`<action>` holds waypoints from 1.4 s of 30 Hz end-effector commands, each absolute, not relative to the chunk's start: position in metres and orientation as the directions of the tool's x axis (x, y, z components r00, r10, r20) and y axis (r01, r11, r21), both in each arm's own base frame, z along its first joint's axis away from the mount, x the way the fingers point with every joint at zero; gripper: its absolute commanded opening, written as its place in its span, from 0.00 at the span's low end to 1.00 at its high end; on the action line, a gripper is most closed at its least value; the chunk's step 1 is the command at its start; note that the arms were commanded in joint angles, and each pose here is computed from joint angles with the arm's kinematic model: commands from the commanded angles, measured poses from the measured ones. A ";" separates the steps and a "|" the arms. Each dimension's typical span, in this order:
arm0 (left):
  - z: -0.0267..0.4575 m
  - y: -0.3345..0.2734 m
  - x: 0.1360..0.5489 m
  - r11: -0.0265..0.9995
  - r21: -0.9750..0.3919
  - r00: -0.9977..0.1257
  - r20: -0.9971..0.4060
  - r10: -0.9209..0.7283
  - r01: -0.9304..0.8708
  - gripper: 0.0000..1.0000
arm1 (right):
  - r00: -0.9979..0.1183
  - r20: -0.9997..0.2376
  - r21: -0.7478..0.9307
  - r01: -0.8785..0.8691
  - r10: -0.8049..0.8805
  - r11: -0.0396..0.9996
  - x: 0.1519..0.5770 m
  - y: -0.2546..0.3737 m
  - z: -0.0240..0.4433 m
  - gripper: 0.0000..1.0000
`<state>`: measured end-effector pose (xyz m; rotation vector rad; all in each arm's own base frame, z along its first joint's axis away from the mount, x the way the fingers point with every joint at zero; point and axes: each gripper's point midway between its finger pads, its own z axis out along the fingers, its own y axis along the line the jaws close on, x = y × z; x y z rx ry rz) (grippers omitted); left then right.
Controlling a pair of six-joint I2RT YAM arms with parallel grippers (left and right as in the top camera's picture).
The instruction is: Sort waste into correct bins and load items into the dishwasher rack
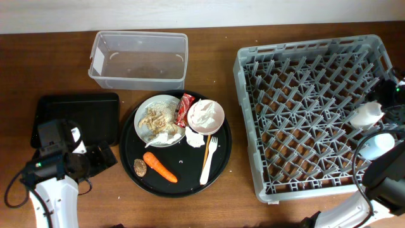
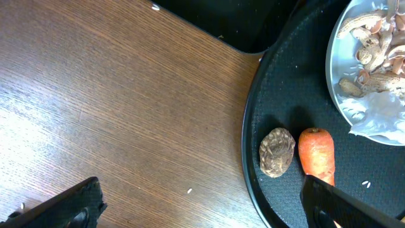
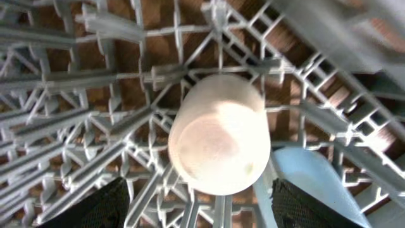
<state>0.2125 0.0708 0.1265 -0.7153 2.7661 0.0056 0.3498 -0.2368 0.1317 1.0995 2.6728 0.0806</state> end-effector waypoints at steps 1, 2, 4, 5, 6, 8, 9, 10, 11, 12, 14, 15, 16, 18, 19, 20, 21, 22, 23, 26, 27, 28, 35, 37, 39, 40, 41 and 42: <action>0.131 0.072 0.216 0.876 -0.080 -0.831 -0.287 -0.477 -0.476 0.99 | -0.720 -0.294 0.201 0.596 0.628 0.777 0.347 -0.206 0.185 0.75; 0.131 0.072 0.216 0.876 -0.080 -0.831 -0.287 -0.477 -0.476 0.99 | -0.749 -0.326 0.198 0.543 0.577 0.816 0.345 -0.188 0.204 0.76; 0.131 0.072 0.216 0.876 -0.080 -0.831 -0.287 -0.477 -0.476 0.99 | -0.812 -0.359 0.206 0.411 0.460 0.888 0.342 -0.138 0.232 0.77; 0.131 0.072 0.216 0.876 -0.080 -0.831 -0.287 -0.477 -0.476 0.99 | -0.842 -0.360 0.204 0.349 0.402 0.915 0.340 -0.112 0.240 0.77; 0.131 0.070 0.217 0.877 -0.088 -0.831 -0.285 -0.477 -0.473 1.00 | -0.883 -0.339 0.211 0.264 0.324 0.941 0.337 -0.075 0.244 0.77; 0.132 0.069 0.217 0.877 -0.097 -0.832 -0.283 -0.477 -0.470 0.99 | -0.949 -0.282 0.214 0.080 0.140 0.974 0.332 -0.004 0.238 0.77; 0.132 0.069 0.217 0.877 -0.097 -0.832 -0.283 -0.477 -0.470 0.99 | -0.959 -0.268 0.217 0.033 0.092 0.976 0.329 0.017 0.235 0.77; 0.132 0.069 0.217 0.877 -0.097 -0.832 -0.283 -0.477 -0.470 0.99 | -0.967 -0.254 0.218 -0.022 0.035 0.976 0.326 0.038 0.231 0.77; 0.132 0.065 0.219 0.878 -0.117 -0.833 -0.281 -0.477 -0.464 0.99 | -0.973 -0.227 0.214 -0.023 0.027 0.977 0.320 0.053 0.227 0.77; 0.133 0.060 0.222 0.879 -0.149 -0.833 -0.281 -0.477 -0.453 0.99 | -0.978 -0.194 0.191 0.040 0.077 0.981 0.314 0.057 0.223 0.77; 0.137 0.046 0.235 0.892 -0.219 -0.839 -0.308 -0.448 -0.395 0.99 | -0.972 -0.158 0.134 0.152 0.172 0.979 0.307 0.047 0.220 0.77; 0.139 0.038 0.240 0.907 -0.220 -0.851 -0.322 -0.414 -0.358 0.99 | -0.962 -0.157 0.099 0.207 0.221 0.973 0.305 0.036 0.220 0.77; 0.142 0.020 0.249 0.937 -0.220 -0.873 -0.352 -0.337 -0.272 0.99 | -0.947 -0.159 0.054 0.275 0.280 0.960 0.299 0.022 0.222 0.77; 0.145 -0.010 0.262 0.966 -0.217 -0.894 -0.392 -0.218 -0.141 0.99 | -0.936 -0.172 0.050 0.304 0.308 0.951 0.292 0.011 0.228 0.78; 0.145 -0.022 0.266 0.976 -0.197 -0.906 -0.391 -0.163 -0.091 0.99 | -0.931 -0.174 0.051 0.317 0.321 0.947 0.286 0.005 0.230 0.79; 0.144 -0.038 0.272 0.984 -0.176 -0.920 -0.379 -0.100 -0.034 0.99 | -0.924 -0.172 0.049 0.338 0.341 0.940 0.277 -0.002 0.227 0.81; 0.142 -0.051 0.278 0.985 -0.175 -0.930 -0.365 -0.055 0.010 0.99 | -0.921 -0.164 0.044 0.351 0.353 0.935 0.265 -0.010 0.222 0.84; 0.142 -0.062 0.286 0.984 -0.173 -0.935 -0.353 -0.024 0.040 0.99 | -0.921 -0.157 0.044 0.355 0.358 0.934 0.256 -0.015 0.217 0.85; 0.142 -0.070 0.296 0.983 -0.173 -0.938 -0.346 -0.003 0.061 0.99 | -0.926 -0.155 0.075 0.335 0.343 0.939 0.245 -0.016 0.209 0.88; 0.143 -0.082 0.325 0.978 -0.190 -0.931 -0.365 0.009 0.084 0.99 | -0.929 -0.158 0.150 0.312 0.335 0.938 0.225 -0.019 0.196 0.97; 0.143 -0.085 0.329 0.975 -0.202 -0.926 -0.376 0.008 0.091 0.99 | -0.925 -0.159 0.149 0.324 0.346 0.934 0.222 -0.022 0.194 1.00; 0.144 -0.091 0.339 0.968 -0.227 -0.916 -0.402 0.006 0.106 0.99 | -0.917 -0.149 0.149 0.350 0.370 0.925 0.217 -0.026 0.187 0.98; 0.131 -0.105 0.350 0.960 -0.249 -0.917 -0.400 0.015 0.124 0.99 | -0.926 -0.037 0.208 0.362 0.377 0.909 0.205 -0.011 0.132 0.27; 0.127 -0.109 0.349 0.960 -0.248 -0.921 -0.388 0.026 0.132 0.99 | -0.916 -0.037 0.216 0.383 0.400 0.898 0.207 -0.011 0.111 0.26; 0.127 -0.109 0.349 0.960 -0.248 -0.921 -0.388 0.026 0.132 0.99 | -0.913 -0.038 0.217 0.389 0.405 0.896 0.206 -0.010 0.089 0.26; 0.127 -0.109 0.349 0.960 -0.248 -0.921 -0.388 0.026 0.132 0.99 | -0.913 -0.040 0.218 0.388 0.405 0.896 0.206 -0.010 0.084 0.26; 0.127 -0.109 0.349 0.960 -0.248 -0.921 -0.388 0.026 0.132 0.99 | -0.913 -0.046 0.219 0.387 0.405 0.896 0.206 -0.010 0.080 0.26; 0.127 -0.109 0.349 0.960 -0.248 -0.921 -0.388 0.026 0.132 0.99 | -0.912 -0.058 0.221 0.384 0.405 0.896 0.208 -0.011 0.076 0.26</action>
